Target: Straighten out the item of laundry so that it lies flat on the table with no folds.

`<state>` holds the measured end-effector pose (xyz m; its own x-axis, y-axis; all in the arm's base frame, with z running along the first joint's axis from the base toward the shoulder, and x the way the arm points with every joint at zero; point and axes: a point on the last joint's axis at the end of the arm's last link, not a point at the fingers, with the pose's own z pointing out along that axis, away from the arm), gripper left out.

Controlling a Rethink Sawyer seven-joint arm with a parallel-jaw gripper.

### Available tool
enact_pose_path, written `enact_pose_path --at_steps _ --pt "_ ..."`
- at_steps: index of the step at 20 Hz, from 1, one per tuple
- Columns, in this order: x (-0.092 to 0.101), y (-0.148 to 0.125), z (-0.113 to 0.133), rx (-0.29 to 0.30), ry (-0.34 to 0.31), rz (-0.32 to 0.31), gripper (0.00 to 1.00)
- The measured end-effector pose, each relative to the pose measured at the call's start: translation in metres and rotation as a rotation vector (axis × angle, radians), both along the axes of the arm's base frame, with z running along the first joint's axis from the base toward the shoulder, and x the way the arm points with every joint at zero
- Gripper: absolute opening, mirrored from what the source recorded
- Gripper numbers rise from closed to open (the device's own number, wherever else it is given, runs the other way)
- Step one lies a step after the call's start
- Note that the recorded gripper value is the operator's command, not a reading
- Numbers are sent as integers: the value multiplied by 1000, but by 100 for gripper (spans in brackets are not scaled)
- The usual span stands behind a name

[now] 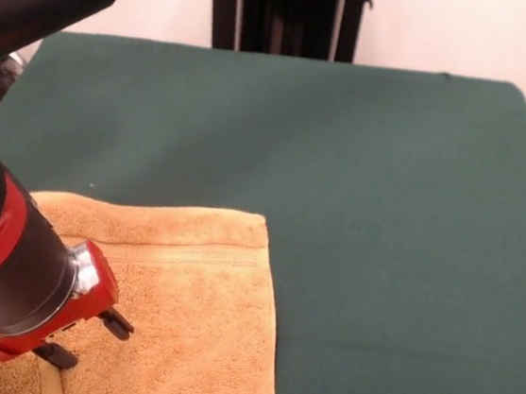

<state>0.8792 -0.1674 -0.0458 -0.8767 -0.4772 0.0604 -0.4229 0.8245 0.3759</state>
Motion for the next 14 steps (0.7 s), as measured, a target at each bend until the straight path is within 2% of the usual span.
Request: enact_pose_path --at_steps 7,14 --pt "-7 -9 0 75 -40 -5 100" --pt "-26 -15 0 142 -109 54 100"
